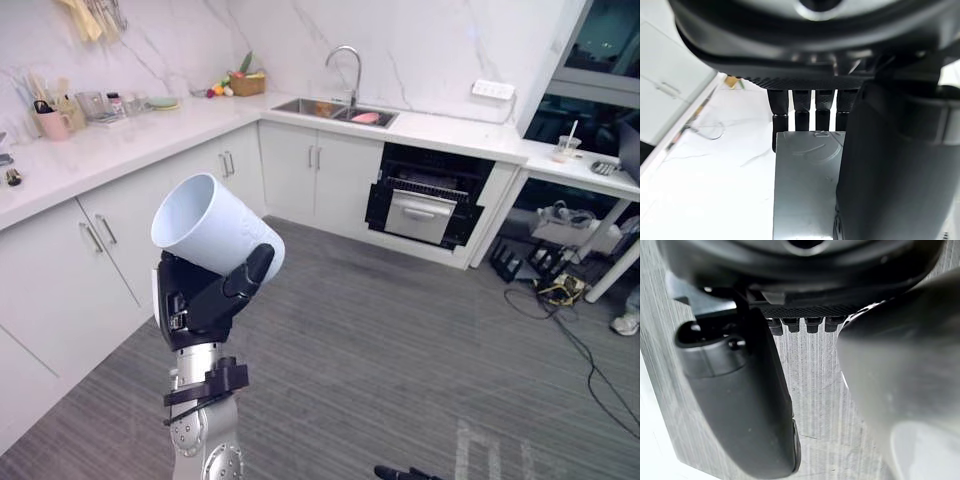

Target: Walk over to the sink, pick up the cup, carry it to the dishwasher, place the cup inside the dishwasher, then close the dishwasher door

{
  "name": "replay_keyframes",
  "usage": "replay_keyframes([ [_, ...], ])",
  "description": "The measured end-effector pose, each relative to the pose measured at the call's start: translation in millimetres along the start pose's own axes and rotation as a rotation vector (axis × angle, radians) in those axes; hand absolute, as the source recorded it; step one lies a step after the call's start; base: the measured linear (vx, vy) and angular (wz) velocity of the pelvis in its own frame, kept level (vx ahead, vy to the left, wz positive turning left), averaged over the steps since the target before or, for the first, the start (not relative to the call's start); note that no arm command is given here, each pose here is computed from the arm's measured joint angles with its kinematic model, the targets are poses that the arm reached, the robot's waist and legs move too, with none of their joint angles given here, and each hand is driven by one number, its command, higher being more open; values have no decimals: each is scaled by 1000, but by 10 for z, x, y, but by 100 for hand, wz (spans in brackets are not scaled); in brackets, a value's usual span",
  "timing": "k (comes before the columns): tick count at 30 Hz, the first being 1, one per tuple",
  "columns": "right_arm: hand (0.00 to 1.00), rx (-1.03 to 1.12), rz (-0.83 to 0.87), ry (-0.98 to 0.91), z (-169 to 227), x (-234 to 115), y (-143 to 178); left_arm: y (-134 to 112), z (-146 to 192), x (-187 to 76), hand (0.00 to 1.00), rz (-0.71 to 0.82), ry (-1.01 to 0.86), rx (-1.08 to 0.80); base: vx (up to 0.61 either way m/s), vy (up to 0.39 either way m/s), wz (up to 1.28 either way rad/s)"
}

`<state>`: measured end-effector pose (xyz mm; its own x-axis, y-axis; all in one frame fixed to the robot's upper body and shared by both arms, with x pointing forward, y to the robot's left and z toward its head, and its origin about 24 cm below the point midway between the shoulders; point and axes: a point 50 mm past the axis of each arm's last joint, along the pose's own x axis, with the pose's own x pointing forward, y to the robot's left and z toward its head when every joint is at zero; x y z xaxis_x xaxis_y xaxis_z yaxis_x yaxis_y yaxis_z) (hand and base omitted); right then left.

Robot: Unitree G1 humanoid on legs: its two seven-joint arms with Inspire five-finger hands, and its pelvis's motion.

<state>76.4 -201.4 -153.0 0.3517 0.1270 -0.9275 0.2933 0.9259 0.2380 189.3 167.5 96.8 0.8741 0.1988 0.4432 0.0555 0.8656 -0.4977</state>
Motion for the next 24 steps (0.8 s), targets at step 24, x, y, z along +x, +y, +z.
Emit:
replay_keyframes([
  [24, 100, 26, 76, -173, 304, 10, 59, -136, -211, 109, 0, -210, 143, 55, 348, 177, -15],
])
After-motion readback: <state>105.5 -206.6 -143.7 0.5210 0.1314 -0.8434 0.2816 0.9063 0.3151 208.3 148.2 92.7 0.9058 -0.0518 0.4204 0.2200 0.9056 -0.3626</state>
